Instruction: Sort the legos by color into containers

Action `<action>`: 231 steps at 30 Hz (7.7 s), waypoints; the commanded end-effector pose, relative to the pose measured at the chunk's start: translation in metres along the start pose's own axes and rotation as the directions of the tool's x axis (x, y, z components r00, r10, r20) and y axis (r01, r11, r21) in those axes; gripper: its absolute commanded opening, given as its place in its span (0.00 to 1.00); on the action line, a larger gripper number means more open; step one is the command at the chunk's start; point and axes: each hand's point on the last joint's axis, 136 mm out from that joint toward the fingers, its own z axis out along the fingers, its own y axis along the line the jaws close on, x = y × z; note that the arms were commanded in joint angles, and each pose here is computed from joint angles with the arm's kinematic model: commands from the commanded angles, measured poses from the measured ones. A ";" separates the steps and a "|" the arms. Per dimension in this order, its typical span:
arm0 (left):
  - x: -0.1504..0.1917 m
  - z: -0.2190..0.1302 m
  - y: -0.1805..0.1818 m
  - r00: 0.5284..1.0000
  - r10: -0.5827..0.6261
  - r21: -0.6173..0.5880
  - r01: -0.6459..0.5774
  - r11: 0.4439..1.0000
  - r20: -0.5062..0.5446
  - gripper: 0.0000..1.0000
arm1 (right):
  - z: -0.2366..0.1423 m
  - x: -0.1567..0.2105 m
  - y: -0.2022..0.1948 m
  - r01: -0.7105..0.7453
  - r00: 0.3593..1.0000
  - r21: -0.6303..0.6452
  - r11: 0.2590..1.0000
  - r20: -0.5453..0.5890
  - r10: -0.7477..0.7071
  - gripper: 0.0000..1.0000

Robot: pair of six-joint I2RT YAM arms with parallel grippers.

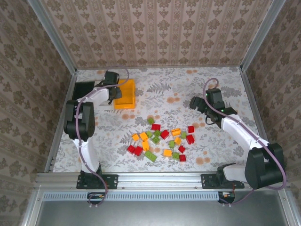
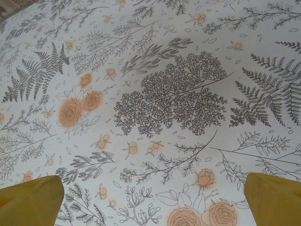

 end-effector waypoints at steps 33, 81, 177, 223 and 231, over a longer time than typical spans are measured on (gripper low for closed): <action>0.094 -0.058 -0.252 0.998 0.029 0.121 -0.024 0.992 -0.047 0.00 | -0.015 0.015 -0.025 -0.040 0.999 0.118 0.992 0.005 0.040 1.00; 0.013 -0.284 -0.214 0.905 -0.110 0.465 -0.104 0.879 0.411 1.00 | 0.009 0.026 0.018 0.089 0.986 -0.072 0.993 -0.135 -0.098 0.92; 0.160 -0.229 -0.027 0.928 -0.368 0.596 0.264 0.758 0.057 1.00 | -0.049 0.223 0.040 0.428 0.777 -0.176 0.887 -0.430 -0.460 0.68; 0.188 -0.209 -0.018 0.912 -0.409 0.559 0.361 0.747 -0.042 1.00 | 0.063 0.027 0.119 0.338 0.931 0.111 0.935 -0.183 -0.315 0.27; 0.195 -0.204 -0.018 0.911 -0.408 0.561 0.368 0.741 -0.058 1.00 | 0.060 0.023 0.123 0.321 0.935 0.095 0.942 -0.192 -0.299 0.51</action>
